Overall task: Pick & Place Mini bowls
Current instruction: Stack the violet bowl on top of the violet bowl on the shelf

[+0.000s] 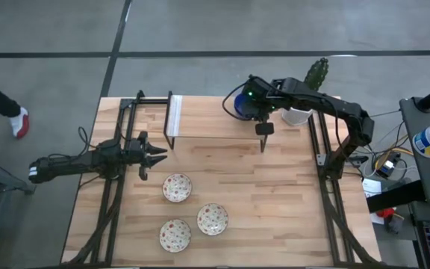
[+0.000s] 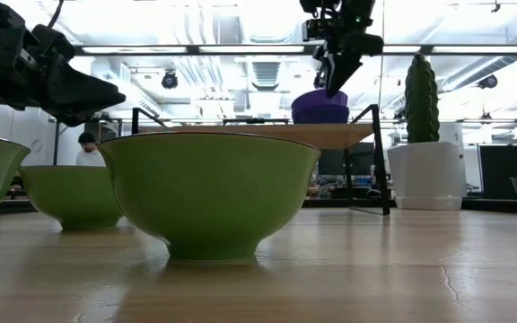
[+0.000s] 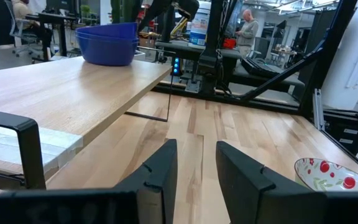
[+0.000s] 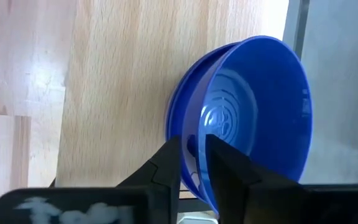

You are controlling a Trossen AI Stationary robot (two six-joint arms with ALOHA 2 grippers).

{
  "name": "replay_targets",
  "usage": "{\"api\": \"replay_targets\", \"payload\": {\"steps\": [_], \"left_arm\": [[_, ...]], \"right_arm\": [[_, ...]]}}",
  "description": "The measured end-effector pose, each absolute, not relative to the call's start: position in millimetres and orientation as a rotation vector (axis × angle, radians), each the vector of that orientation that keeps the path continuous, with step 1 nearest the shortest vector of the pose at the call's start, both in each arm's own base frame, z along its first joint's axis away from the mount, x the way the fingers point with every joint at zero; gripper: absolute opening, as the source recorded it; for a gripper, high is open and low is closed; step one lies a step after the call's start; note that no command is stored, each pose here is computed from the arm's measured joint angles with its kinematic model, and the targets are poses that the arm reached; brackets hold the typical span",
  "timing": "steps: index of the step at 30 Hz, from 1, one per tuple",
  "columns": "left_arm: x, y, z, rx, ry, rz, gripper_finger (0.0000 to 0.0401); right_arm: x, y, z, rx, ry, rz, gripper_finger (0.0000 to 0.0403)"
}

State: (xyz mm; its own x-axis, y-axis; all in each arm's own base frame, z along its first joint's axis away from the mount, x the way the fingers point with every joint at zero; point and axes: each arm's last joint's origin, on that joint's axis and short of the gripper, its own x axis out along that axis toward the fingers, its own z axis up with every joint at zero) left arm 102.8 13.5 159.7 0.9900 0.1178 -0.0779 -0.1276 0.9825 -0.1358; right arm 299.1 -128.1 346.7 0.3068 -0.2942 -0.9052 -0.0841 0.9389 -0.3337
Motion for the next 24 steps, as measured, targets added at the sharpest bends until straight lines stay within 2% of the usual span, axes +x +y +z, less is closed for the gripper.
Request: {"api": "replay_targets", "payload": {"steps": [10,15,24], "left_arm": [[103,14,160,-0.141,0.070,0.124,0.0106],[103,14,160,-0.141,0.070,0.124,0.0106],[103,14,160,-0.141,0.070,0.124,0.0106]], "right_arm": [[296,-126,367,-0.368,1.210,-0.158,0.0085],[294,-125,374,-0.352,1.181,-0.184,0.0077],[301,-127,363,-0.357,1.198,-0.210,0.0047]]}}
